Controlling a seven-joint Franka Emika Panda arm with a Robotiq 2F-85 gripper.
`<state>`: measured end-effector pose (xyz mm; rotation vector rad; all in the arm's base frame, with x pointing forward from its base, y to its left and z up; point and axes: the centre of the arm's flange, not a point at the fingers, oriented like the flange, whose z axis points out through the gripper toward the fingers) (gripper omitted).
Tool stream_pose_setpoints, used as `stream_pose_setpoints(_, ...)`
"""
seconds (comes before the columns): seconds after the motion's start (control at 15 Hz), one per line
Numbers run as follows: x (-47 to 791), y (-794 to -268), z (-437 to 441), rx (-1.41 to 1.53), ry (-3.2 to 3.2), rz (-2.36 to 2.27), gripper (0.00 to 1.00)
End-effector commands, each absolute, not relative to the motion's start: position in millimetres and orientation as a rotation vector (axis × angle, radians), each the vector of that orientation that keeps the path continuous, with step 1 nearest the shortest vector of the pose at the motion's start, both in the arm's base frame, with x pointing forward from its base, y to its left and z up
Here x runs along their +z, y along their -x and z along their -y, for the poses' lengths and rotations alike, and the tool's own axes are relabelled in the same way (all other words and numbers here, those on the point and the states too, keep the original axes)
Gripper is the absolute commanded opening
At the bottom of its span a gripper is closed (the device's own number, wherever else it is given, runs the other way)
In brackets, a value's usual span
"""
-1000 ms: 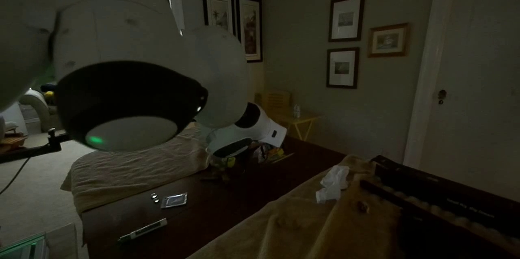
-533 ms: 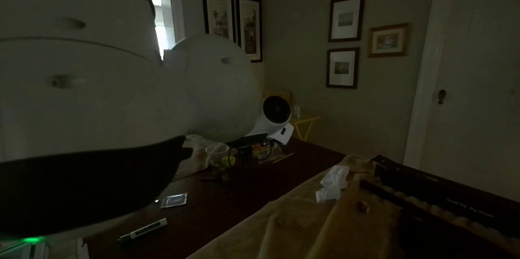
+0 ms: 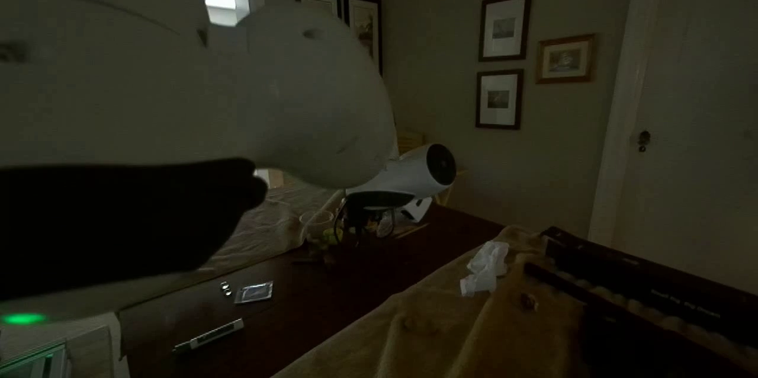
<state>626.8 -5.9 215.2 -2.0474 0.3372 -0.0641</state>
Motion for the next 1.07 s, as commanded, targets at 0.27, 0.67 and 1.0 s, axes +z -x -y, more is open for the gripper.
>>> stream_pose_setpoints(0.27,265.3,-644.8,21.2,0.133,2.265,-0.423,0.02)
stream_pose_setpoints(0.67,274.3,-658.5,12.2,0.133,2.508,-0.408,0.02)
stream_pose_setpoints(1.0,263.1,-673.9,-10.1,0.032,2.689,-0.351,0.02)
